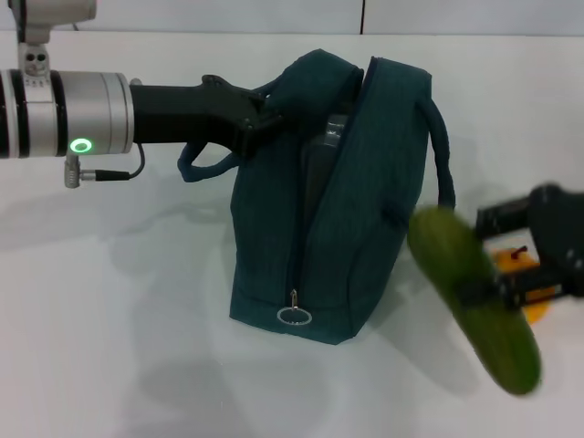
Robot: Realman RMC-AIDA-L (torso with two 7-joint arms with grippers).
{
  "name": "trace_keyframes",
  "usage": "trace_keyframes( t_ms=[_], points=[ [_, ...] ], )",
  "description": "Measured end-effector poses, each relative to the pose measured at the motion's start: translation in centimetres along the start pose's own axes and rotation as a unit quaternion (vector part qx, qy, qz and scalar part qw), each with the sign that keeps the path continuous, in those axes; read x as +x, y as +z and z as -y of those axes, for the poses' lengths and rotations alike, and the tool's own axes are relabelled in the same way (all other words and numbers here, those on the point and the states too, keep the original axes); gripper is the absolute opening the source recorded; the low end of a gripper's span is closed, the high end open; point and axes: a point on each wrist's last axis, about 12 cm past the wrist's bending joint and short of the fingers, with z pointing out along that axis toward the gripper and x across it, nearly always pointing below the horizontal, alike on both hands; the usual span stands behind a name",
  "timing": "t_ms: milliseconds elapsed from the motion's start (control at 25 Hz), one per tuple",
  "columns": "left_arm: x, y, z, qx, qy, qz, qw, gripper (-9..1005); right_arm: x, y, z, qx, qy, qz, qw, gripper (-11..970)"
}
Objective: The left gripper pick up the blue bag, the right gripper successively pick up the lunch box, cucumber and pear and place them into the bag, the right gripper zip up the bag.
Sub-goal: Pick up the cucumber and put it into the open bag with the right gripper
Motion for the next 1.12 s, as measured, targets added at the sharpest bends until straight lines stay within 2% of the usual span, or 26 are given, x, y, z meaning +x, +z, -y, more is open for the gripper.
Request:
trace_keyframes(
  t_ms=[120,240,400,440,480,600,840,1120],
  points=[
    [0.0,0.0,0.0,0.0,0.001,0.0,1.0,44,-0.3,-0.9,-0.2,0.007,-0.03,0.096,0.995,610],
    [0.0,-0.2,0.1,0.0,0.004,0.008,1.0,44,-0.5,-1.6,-0.5,0.008,-0.057,0.154,0.986,610],
    [-0.5,-0.5,0.3,0.009,0.002,0.019,1.0,44,-0.8,-2.9,-1.0,0.014,-0.094,0.249,0.964,610],
    [-0.6,-0.6,0.4,0.012,0.003,0.021,1.0,43,-0.8,-2.9,-1.0,0.014,-0.094,0.249,0.964,610],
    [-0.8,-0.7,0.5,0.014,0.005,0.023,1.0,43,-0.9,-3.4,-1.0,0.021,-0.104,0.29,0.951,610],
    [-1.2,-1.0,0.7,0.02,0.011,0.025,0.999,43,-0.7,-3.8,-0.3,0.039,-0.103,0.335,0.936,610],
    [-1.5,-0.9,1.0,0.029,0.007,0.023,0.999,43,-0.1,-2.8,1.7,0.066,-0.092,0.373,0.921,611],
    [-1.5,-0.8,1.0,0.032,0.01,0.018,0.999,44,-0.9,-0.3,3.5,0.063,-0.098,0.365,0.924,611]
  ],
)
